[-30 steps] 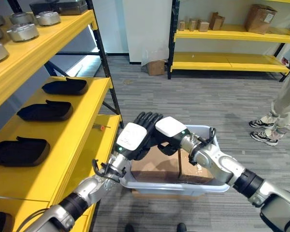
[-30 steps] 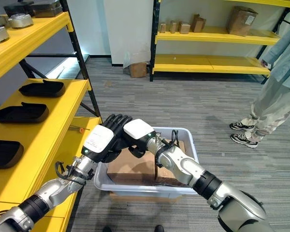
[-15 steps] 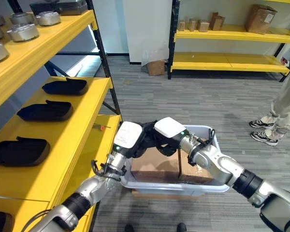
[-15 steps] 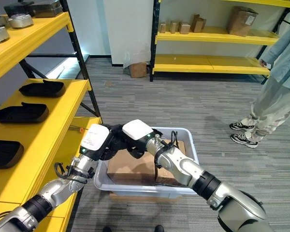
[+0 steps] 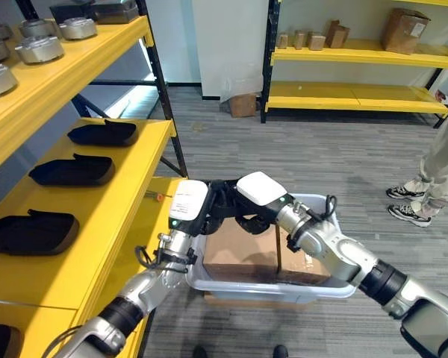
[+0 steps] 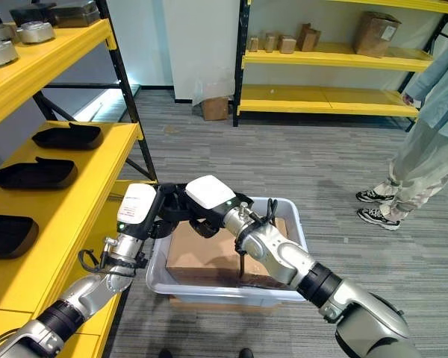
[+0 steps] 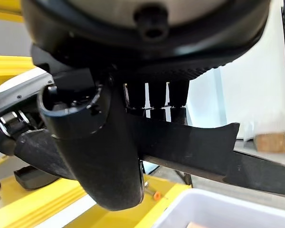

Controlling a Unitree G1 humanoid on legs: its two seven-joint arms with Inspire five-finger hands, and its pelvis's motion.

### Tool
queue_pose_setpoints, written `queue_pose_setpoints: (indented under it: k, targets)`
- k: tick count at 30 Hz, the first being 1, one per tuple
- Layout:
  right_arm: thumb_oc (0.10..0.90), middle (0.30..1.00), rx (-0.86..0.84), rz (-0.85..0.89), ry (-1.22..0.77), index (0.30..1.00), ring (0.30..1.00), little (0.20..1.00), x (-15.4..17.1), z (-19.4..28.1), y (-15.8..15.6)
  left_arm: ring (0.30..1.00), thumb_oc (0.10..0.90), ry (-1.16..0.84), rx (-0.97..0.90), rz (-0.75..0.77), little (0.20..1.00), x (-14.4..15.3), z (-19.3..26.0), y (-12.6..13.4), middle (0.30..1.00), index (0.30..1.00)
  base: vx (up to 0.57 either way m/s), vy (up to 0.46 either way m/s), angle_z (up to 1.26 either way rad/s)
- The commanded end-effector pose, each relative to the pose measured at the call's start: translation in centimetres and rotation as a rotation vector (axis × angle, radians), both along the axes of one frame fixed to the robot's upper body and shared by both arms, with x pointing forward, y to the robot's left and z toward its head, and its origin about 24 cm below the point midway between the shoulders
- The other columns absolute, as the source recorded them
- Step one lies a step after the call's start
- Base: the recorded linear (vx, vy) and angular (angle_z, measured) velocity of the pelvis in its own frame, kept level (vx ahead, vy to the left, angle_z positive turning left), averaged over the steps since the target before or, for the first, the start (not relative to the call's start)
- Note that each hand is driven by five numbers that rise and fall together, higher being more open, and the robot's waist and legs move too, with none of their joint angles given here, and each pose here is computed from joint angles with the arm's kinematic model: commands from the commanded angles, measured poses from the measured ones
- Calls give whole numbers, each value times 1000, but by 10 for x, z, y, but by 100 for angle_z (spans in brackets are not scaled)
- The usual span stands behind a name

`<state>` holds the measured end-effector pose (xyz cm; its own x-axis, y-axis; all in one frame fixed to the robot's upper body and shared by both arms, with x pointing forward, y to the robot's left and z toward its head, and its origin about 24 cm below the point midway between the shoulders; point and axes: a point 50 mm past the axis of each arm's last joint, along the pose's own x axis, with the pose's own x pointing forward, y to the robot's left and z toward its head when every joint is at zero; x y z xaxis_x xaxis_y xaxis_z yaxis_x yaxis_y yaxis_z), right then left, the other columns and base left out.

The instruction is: Move parts from the plastic box to the shelf.

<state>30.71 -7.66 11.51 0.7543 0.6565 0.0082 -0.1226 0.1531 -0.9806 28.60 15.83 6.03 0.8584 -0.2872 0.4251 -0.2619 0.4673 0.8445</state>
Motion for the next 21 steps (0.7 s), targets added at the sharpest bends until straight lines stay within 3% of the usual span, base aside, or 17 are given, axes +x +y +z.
queue_pose_setpoints:
  k: [1, 2, 14, 21]
  targets:
    - [649, 649, 204, 33, -157, 649, 649, 649, 15, 69, 22, 300, 400, -277, -66, -141, 300, 15, 61, -29, 300, 300, 0, 0, 0]
    - [900, 1000, 213, 23, -153, 1000, 1000, 1000, 16, 68, 21, 300, 400, -275, -60, -145, 300, 15, 61, -30, 300, 300, 0, 0, 0]
    - [900, 1000, 298, -104, -144, 1000, 1000, 1000, 21, 64, -3, 300, 400, -236, 29, -131, 300, 13, 56, -24, 300, 300, -9, 27, 2]
    - [900, 1000, 185, -207, -244, 1000, 1000, 1000, 25, 74, -35, 300, 400, -195, 126, -135, 300, 12, 48, -14, 300, 300, -8, 9, 0]
